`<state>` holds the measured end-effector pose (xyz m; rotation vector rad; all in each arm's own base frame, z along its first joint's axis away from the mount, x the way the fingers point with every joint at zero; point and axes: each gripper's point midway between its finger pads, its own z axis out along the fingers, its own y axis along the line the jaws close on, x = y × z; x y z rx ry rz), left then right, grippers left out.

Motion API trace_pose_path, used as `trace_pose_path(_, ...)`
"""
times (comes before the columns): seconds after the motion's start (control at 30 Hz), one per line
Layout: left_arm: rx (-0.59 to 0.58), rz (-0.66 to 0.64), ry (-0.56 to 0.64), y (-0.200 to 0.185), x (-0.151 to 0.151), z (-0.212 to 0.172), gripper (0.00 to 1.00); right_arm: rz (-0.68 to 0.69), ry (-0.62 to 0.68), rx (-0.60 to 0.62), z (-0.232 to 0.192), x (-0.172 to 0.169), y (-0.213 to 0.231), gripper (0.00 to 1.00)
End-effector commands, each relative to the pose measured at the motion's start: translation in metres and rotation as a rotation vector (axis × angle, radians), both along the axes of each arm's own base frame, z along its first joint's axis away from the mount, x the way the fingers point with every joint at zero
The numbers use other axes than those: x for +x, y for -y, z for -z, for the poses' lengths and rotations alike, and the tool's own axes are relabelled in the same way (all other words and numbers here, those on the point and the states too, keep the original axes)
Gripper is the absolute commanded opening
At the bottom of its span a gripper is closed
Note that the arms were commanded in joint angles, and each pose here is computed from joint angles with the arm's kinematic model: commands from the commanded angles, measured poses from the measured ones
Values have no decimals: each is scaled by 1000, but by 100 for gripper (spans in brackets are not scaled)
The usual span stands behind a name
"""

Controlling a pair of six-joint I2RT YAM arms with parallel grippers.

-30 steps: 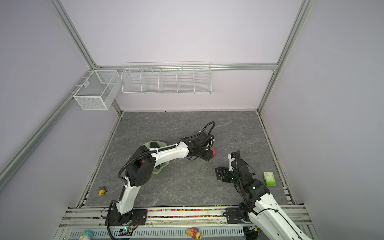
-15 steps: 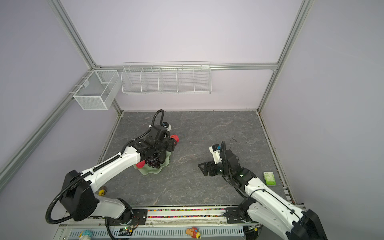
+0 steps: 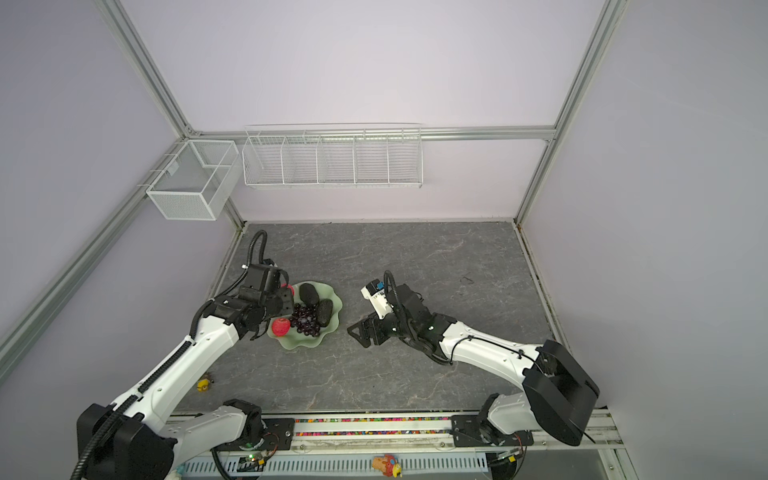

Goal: Place and organize the fake fruits in the fruit bowl
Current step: 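Lower the red apple into the bowl and open the left gripper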

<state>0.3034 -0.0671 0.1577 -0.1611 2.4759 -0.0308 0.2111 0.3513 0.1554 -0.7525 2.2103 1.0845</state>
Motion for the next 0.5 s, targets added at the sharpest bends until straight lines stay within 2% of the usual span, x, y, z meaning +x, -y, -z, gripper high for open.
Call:
trace_pose_path(0.0,42,-24,-85,-14,-2,19,47,-34,17,40,-10,-4,-16,89)
trace_pose_path(0.23,20,-61,-138,-16,15,39,48,-49,12,20,-7,-7,-20,88)
trace_pose_path(0.47,45,-73,-197,-17,16,55,48,-42,18,-2,-4,-7,-17,89)
